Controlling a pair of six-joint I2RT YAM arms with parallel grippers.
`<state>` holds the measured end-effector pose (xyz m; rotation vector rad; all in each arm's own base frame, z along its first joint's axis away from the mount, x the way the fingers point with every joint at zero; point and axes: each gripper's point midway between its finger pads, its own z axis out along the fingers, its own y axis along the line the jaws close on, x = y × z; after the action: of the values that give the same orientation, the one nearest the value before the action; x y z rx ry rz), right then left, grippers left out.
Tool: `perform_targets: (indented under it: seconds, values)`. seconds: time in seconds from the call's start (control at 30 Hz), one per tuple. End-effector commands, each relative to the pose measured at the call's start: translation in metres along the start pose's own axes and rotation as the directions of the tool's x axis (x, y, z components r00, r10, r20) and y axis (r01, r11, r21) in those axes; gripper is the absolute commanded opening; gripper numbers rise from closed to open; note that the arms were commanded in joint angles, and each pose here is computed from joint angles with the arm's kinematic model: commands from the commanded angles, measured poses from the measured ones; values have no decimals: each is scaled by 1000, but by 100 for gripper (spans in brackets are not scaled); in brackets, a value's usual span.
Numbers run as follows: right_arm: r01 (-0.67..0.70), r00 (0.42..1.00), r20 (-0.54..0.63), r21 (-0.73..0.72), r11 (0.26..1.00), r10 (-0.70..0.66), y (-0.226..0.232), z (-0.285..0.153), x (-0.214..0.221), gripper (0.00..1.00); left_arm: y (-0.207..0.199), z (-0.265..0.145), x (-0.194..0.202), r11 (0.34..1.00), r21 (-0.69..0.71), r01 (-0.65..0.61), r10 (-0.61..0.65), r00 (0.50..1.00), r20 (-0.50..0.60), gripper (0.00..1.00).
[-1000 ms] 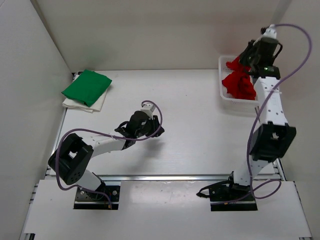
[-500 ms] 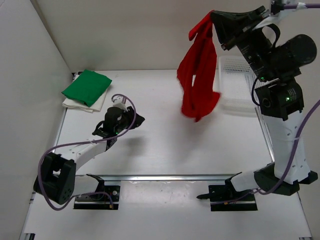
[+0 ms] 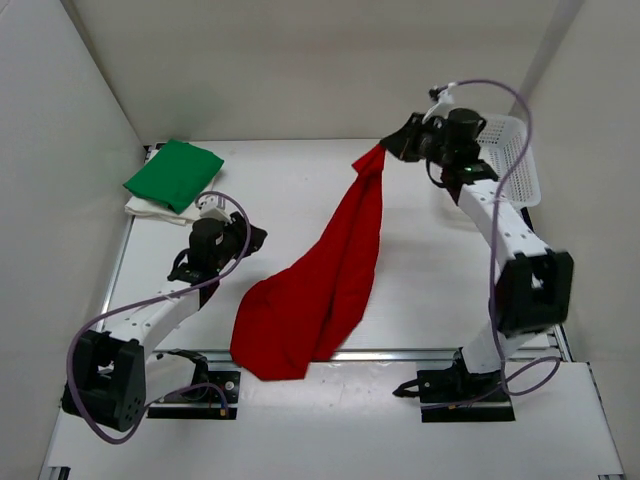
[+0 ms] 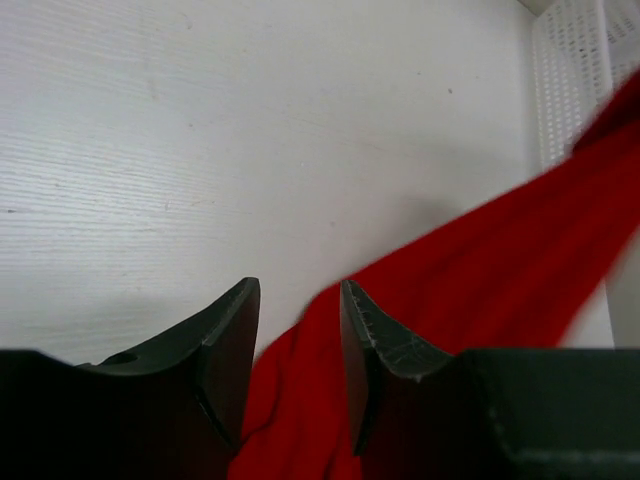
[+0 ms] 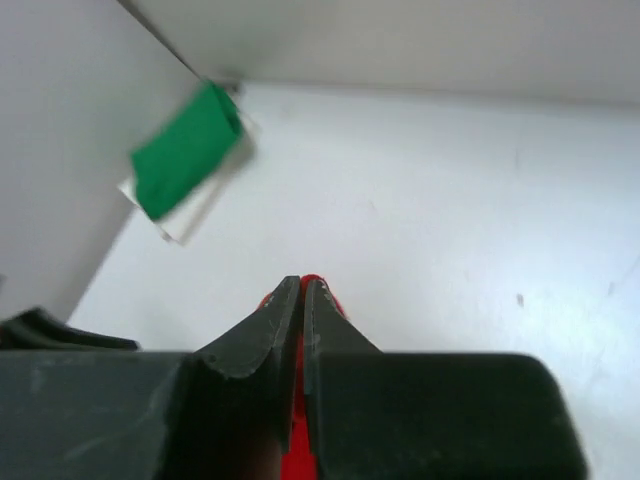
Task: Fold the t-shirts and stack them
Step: Move the tshirt to the center of the board
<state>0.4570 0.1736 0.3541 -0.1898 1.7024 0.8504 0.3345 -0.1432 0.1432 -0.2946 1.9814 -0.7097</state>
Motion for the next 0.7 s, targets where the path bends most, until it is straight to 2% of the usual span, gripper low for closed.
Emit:
perform_targets:
  seconds: [0.0,0.07,0.17,0.2,0.23,0.3,0.43,0.5,0.67]
  values:
    - [-42,998,-45,7,999,42,-28,20,14,0,12,0,3,996,-75,-58,58,998,4,48]
    - [-62,994,-83,33,998,64,-45,32,27,0,14,3,15,991,-95,-94,91,995,-33,48]
    - [-36,997,-71,75,997,42,-57,34,25,0,13,8,33,980,-121,-159,145,983,-111,47]
    - [-23,997,-74,98,995,30,-62,34,29,0,15,7,49,971,-138,-197,174,971,-162,45]
    - [-21,996,-81,103,994,30,-64,31,32,0,18,8,50,956,-163,-243,215,961,-171,44]
    - [-17,996,-82,128,992,27,-70,30,38,0,3,6,69,944,-128,-305,278,940,-197,43]
    - [-57,997,-46,142,988,65,-79,17,42,0,9,1,92,914,-146,-379,324,897,-300,35]
    - [-87,994,-48,129,988,94,-80,12,46,1,14,-5,101,908,-162,-386,320,890,-324,33]
    - [-152,988,-20,117,981,155,-88,0,57,0,31,-16,108,946,-174,-275,219,933,-285,36]
